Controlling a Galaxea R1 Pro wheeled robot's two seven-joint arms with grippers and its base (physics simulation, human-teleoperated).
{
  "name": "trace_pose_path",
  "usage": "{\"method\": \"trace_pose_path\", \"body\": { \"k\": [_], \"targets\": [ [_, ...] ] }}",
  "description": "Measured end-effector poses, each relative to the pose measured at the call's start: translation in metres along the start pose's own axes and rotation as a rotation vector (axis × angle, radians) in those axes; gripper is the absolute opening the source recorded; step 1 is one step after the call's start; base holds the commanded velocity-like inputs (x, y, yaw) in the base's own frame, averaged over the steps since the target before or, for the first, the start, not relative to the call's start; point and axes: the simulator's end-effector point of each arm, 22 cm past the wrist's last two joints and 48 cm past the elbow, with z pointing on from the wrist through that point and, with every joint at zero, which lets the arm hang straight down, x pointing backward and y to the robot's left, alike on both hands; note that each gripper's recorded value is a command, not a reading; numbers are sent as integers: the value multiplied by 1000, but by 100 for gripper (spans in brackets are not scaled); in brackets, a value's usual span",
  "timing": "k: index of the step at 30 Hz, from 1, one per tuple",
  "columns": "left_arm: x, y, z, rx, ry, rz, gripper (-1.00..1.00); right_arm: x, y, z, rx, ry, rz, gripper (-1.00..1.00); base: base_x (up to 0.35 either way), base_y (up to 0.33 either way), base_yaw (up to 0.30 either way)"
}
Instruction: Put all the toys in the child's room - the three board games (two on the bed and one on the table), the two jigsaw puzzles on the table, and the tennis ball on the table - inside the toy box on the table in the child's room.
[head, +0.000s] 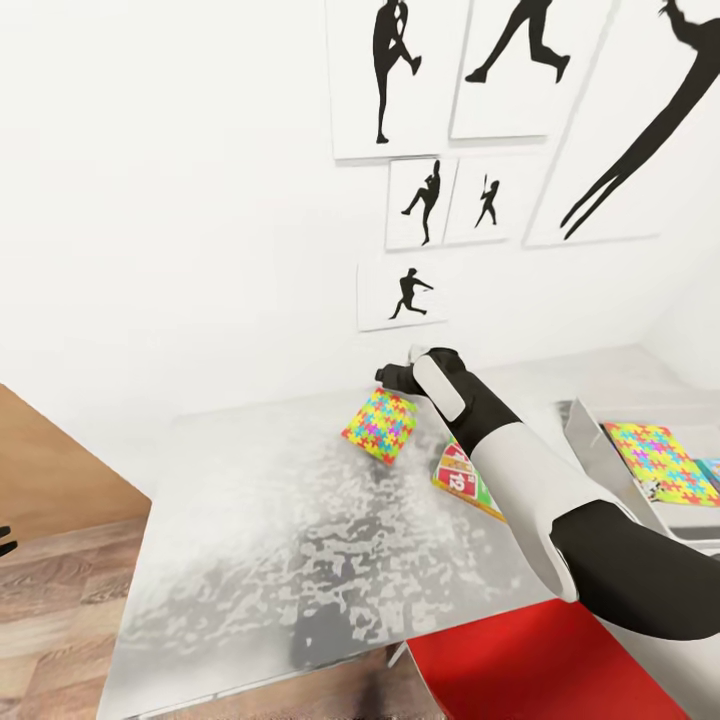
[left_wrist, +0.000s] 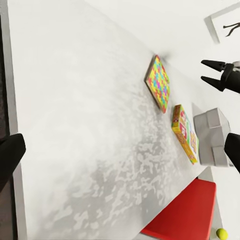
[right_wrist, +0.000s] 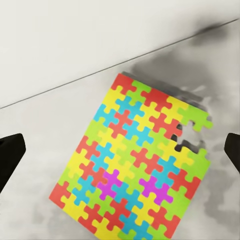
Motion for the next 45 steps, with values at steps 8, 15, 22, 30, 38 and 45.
{"method": "trace_pose_path", "body": {
  "k": [8, 15, 22, 30, 38, 45],
  "targets": [
    [2, 5, 2, -7, 7, -9, 100, 3, 4, 2, -14, 17, -12, 100, 0, 0, 0],
    [4, 9, 4, -13, 12, -16, 100, 7, 4, 7, -18, 32, -16, 100, 0, 0, 0],
    [5, 13, 5, -19, 16, -22, 100, 12, 2, 12, -16, 42, -16, 100, 0, 0, 0],
    [7, 17, 7, -27, 22, -30, 100, 12, 2, 17, -16, 43, -16, 100, 0, 0, 0],
    [10, 22, 9, -33, 29, -38, 100, 13, 0, 23, -13, 47, -16, 100, 0, 0, 0],
    [12, 26, 11, -40, 36, -45, 100, 15, -1, 28, -11, 52, -15, 100, 0, 0, 0]
  ]
}}
